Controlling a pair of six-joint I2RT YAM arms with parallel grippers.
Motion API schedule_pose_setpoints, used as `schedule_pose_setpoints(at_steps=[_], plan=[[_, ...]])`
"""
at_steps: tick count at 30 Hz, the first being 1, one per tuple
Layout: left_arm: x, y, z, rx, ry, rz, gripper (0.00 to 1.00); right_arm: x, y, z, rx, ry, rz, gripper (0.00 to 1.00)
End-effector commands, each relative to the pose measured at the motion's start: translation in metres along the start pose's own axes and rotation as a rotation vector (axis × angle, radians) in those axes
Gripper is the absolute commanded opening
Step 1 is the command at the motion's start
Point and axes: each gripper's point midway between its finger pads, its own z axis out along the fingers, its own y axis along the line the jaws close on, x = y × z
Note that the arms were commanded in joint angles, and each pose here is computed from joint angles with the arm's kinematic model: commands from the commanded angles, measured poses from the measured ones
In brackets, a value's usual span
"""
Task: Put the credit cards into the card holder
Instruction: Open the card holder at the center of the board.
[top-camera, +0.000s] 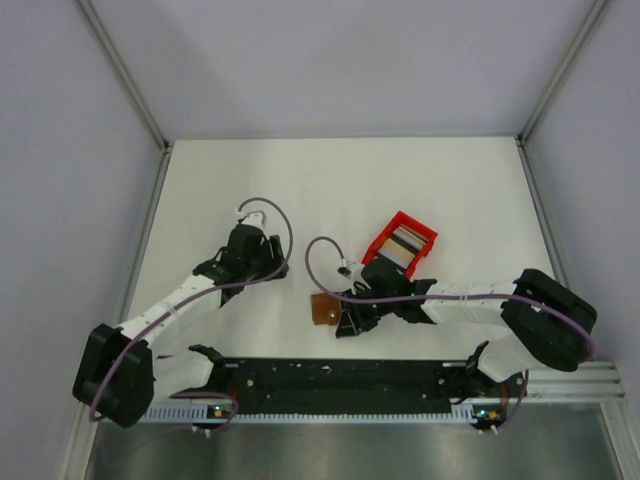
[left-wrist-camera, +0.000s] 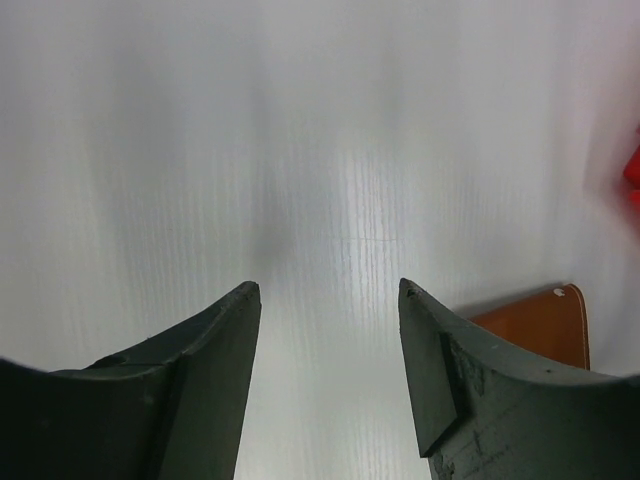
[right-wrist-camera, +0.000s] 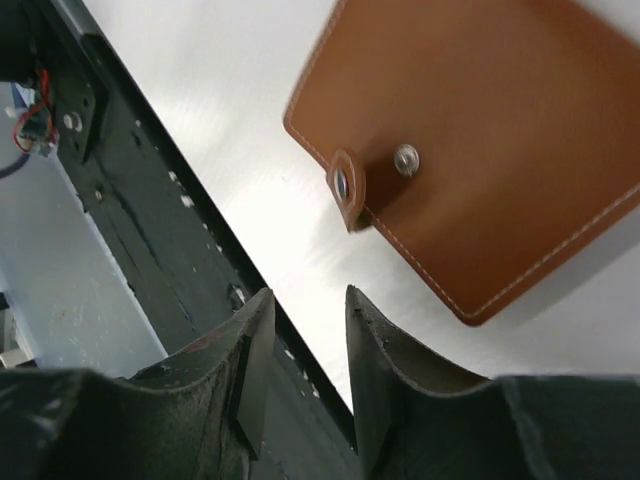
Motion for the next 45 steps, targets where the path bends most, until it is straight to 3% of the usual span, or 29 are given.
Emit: schedule_pose_setpoints(at_steps=[1, 2, 4, 5, 8, 14, 19, 33, 38, 45], plan=[[0.001, -0.023, 0.003, 0.135, 0.010, 0.056, 0.62, 0.012, 0.007, -0.004, -0.027, 0.004, 0.048, 0.37], [0.002, -0.030, 0.003, 0.176, 0.020, 0.069, 0.62, 0.010, 0.004, -0.006, -0.003, -0.016, 0.083, 0.41], [0.001, -0.045, 0.003, 0.271, 0.021, 0.111, 0.66, 0.005, -0.003, -0.009, 0.043, -0.069, 0.145, 0.62], [-0.001, -0.054, 0.003, 0.312, 0.020, 0.117, 0.68, -0.002, -0.002, -0.009, 0.038, -0.109, 0.168, 0.67], [-0.003, -0.073, 0.005, 0.411, 0.033, 0.132, 0.75, -0.018, -0.007, -0.010, 0.059, -0.185, 0.278, 0.74], [0.014, -0.093, 0.024, 0.521, 0.141, 0.120, 0.77, -0.037, -0.011, -0.005, 0.064, -0.227, 0.471, 0.76], [0.032, -0.089, 0.035, 0.516, 0.189, 0.104, 0.76, -0.041, -0.017, 0.006, 0.089, -0.229, 0.569, 0.76], [0.083, -0.077, 0.024, 0.521, 0.243, -0.021, 0.53, -0.110, -0.020, 0.010, -0.012, -0.311, 0.443, 0.75], [0.060, -0.067, 0.022, 0.423, 0.154, -0.021, 0.57, -0.125, -0.026, -0.014, 0.112, -0.333, 0.288, 0.73], [0.007, -0.072, -0.005, 0.374, -0.006, 0.028, 0.71, -0.159, -0.049, -0.104, 0.425, -0.472, 0.028, 0.80]])
